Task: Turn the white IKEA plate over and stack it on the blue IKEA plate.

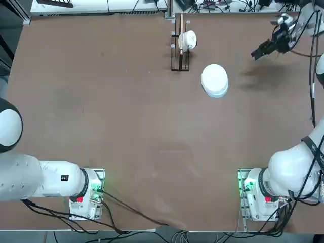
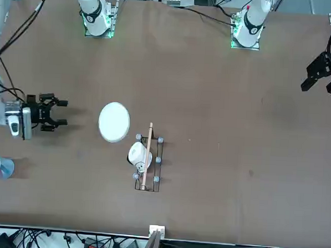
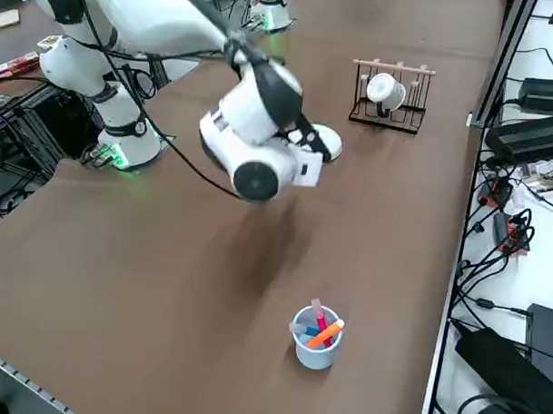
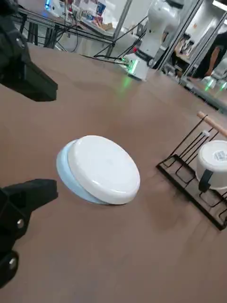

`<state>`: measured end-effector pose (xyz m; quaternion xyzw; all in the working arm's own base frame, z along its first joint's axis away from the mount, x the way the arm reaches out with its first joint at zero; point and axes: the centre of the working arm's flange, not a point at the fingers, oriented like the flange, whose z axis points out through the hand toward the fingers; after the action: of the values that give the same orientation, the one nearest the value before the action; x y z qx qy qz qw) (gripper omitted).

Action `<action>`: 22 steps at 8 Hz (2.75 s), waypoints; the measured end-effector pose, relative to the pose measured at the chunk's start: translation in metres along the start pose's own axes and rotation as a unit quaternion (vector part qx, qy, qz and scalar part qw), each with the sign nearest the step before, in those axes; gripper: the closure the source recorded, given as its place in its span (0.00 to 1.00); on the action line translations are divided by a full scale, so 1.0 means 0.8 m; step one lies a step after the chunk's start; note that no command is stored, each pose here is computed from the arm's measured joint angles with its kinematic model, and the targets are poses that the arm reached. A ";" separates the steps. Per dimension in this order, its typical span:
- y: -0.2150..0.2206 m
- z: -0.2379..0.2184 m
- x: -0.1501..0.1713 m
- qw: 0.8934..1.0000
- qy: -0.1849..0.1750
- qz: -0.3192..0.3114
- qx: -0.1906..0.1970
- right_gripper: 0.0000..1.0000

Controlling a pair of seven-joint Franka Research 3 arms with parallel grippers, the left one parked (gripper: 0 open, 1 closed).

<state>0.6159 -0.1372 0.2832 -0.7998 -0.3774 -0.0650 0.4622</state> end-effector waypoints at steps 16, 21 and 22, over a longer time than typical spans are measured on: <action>-0.142 0.264 0.126 0.855 -0.117 0.343 -0.372 0.00; -0.095 0.293 0.098 0.837 -0.093 0.371 -0.391 0.00; -0.085 0.301 0.088 0.835 -0.094 0.374 -0.392 0.00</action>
<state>0.5615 0.1100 0.2260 -0.9965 -0.0341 0.0461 0.0609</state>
